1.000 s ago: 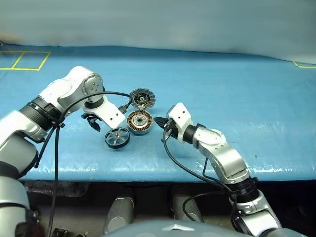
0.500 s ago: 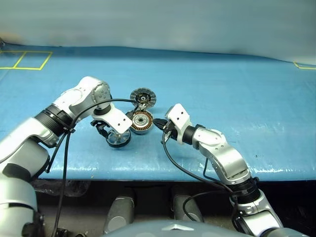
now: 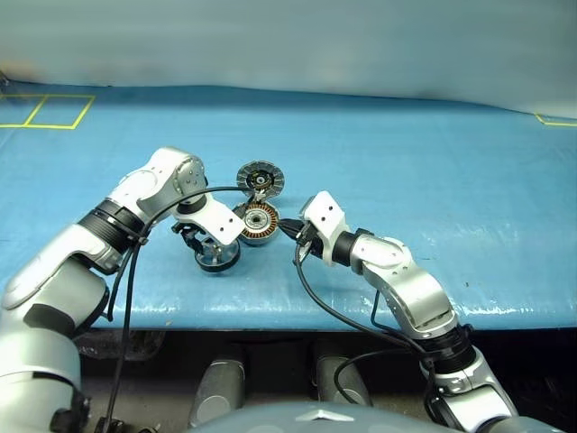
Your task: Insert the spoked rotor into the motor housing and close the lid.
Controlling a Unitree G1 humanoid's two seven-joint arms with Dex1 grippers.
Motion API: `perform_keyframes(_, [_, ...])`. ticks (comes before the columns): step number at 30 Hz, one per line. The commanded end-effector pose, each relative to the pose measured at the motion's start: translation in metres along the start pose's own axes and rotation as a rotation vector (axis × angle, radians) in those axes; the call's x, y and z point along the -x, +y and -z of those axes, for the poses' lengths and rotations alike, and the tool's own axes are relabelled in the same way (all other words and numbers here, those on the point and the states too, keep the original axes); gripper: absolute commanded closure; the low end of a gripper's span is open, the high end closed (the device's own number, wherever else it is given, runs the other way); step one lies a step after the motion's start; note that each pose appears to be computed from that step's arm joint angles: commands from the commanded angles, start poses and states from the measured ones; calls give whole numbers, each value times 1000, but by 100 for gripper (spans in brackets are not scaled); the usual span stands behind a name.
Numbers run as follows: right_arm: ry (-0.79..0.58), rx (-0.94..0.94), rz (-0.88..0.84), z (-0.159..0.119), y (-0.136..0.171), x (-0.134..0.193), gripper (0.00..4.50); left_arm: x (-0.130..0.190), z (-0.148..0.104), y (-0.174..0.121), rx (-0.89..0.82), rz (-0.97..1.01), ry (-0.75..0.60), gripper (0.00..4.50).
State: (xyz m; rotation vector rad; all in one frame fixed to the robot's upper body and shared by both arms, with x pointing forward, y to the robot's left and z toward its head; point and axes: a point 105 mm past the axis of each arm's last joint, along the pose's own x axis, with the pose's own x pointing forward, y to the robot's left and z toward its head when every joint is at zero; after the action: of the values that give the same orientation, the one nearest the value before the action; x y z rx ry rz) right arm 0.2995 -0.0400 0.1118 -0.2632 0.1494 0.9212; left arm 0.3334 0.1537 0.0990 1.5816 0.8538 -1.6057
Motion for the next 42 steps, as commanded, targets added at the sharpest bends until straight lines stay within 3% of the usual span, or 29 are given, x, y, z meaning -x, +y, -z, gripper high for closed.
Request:
perform_keyframes(1, [-47,31,2,-14,2,3,450,2,5,-1,7,-2,14,190])
perform_keyframes(6, [-49,32,4,-14,2,2,450,3,8,1,10,-10,16,190])
perform_keyframes(7, [-51,32,6,-14,2,2,450,2,7,1,-1,-8,11,209])
perform_keyframes(9, [-53,30,10,-14,2,2,450,0,6,0,-10,1,6,248])
perform_keyframes(15, [-50,27,23,-14,0,2,450,2,8,4,-7,-42,4,444])
perform_keyframes(33, [-50,-5,62,-7,-9,-1,450,26,17,-19,116,-147,-165,444])
perform_keyframes(42, [-133,-97,43,5,-5,-3,450,40,30,-22,231,-248,-294,444])
